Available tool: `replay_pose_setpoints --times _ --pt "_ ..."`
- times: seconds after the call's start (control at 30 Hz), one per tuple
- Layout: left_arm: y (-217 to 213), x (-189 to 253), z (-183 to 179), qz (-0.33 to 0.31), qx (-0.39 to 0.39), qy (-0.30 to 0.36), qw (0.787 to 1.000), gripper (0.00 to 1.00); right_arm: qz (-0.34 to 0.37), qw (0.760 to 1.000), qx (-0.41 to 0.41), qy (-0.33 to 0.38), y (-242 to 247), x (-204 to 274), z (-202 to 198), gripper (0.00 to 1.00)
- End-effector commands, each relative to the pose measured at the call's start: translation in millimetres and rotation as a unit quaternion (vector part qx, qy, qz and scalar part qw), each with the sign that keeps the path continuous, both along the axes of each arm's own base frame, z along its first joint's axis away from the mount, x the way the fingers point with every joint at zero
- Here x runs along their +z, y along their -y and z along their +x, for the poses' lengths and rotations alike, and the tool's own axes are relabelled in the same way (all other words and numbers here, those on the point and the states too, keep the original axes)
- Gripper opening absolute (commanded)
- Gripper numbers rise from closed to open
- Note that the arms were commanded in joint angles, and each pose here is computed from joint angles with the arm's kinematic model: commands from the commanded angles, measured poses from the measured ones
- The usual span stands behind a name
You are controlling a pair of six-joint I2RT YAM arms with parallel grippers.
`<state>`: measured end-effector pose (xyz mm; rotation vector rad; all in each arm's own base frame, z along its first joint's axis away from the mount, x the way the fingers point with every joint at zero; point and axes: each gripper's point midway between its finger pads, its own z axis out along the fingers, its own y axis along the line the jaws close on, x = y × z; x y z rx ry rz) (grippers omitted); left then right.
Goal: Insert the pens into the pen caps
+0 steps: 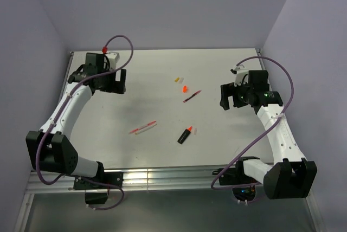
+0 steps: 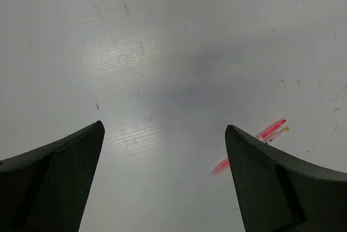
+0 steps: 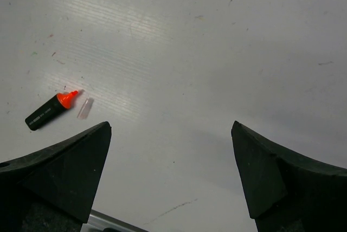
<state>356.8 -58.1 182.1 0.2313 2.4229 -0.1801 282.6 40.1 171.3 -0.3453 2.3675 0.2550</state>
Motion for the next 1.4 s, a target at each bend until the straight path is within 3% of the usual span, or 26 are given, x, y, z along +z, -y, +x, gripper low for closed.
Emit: replay_pose_setpoints --times 0.0,0.17,0.23,0.4,0.5,0.6,0.7,0.8,1.37 --pt "39 18 0 0.015 -0.014 0.024 1.0 1.0 0.025 1.0 0.005 0.01 -5 13 2 1.0" --pt "155 -17 -61 -0.019 -0.141 -0.024 0.99 0.99 0.026 0.999 -0.018 0.015 3 9 -8 1.0" --pt "179 -27 -78 -0.015 -0.17 -0.034 0.985 1.0 0.033 0.999 -0.031 0.013 8 7 -12 1.0" --pt "227 -45 -103 -0.022 -0.205 -0.067 0.976 0.86 0.045 0.997 -0.054 0.016 17 6 -17 1.0" --pt "280 -59 -149 -0.008 -0.292 -0.079 0.953 0.85 0.051 0.996 -0.069 0.023 23 9 -19 1.0" --pt "309 -75 -169 0.006 -0.325 -0.097 0.941 0.8 0.06 0.993 -0.096 0.031 36 15 -18 1.0" --pt "328 -83 -171 0.011 -0.326 -0.111 0.939 0.77 0.068 0.991 -0.107 0.03 40 19 -16 1.0" --pt "334 -97 -165 0.032 -0.315 -0.121 0.941 0.67 0.069 0.991 -0.111 0.03 43 22 -13 1.0" --pt "350 -146 -147 0.077 -0.287 -0.15 0.943 0.57 0.073 0.99 -0.116 0.026 45 20 -14 1.0"
